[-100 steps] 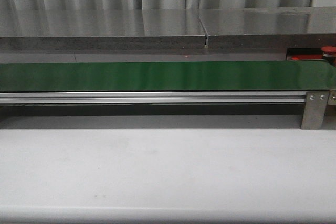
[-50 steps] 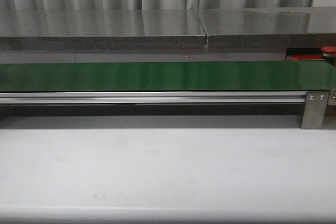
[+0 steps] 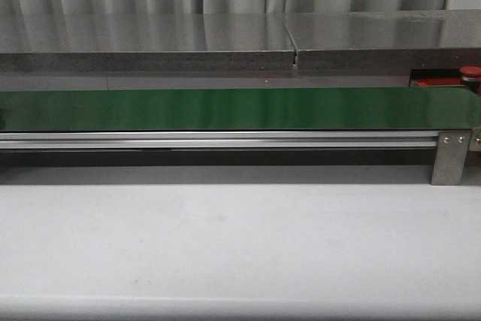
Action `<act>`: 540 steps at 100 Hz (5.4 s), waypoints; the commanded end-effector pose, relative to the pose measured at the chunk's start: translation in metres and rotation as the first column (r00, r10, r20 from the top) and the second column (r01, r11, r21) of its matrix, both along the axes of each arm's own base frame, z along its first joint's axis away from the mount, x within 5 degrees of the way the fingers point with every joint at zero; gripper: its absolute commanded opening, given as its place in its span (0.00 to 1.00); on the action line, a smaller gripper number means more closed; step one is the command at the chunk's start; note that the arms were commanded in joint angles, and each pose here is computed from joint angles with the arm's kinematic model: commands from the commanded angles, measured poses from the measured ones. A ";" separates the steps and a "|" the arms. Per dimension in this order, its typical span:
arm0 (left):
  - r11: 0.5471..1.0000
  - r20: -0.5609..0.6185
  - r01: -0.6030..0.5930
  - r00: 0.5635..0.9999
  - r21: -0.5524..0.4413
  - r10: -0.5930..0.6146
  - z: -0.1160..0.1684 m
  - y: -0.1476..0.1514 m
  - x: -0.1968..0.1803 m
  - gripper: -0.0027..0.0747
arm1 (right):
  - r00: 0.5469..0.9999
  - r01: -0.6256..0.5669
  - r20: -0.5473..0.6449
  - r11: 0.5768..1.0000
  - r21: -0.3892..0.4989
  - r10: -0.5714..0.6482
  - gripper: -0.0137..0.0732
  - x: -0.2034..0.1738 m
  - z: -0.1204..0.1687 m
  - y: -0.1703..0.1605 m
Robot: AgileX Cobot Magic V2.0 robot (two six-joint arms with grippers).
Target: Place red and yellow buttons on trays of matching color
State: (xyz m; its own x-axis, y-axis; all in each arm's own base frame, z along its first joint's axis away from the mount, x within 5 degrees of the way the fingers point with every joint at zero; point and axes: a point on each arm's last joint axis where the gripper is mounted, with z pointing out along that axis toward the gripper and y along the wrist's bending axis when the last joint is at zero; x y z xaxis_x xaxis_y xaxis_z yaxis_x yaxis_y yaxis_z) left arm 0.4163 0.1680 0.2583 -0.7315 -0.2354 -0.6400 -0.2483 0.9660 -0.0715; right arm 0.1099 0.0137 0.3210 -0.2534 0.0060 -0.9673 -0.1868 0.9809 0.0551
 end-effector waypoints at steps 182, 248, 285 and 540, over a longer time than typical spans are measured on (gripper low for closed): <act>0.999 0.209 -0.042 0.977 -0.009 0.043 0.058 0.030 0.028 0.01 | 0.998 0.028 0.060 1.000 0.005 -0.028 0.02 0.000 0.012 -0.002; 0.989 0.235 0.128 0.961 0.074 -0.142 0.072 -0.086 -0.043 0.01 | 0.998 0.028 0.060 1.000 0.005 -0.028 0.02 0.000 0.012 -0.002; 0.986 0.249 0.102 0.959 0.129 -0.132 0.039 -0.085 -0.030 0.01 | 0.998 0.028 0.060 1.000 0.005 -0.028 0.02 0.000 0.012 -0.002; 0.944 0.446 0.266 0.833 0.197 -0.327 0.106 -0.172 -0.148 0.83 | 0.998 0.027 0.060 1.000 0.006 -0.027 0.02 0.000 0.012 -0.002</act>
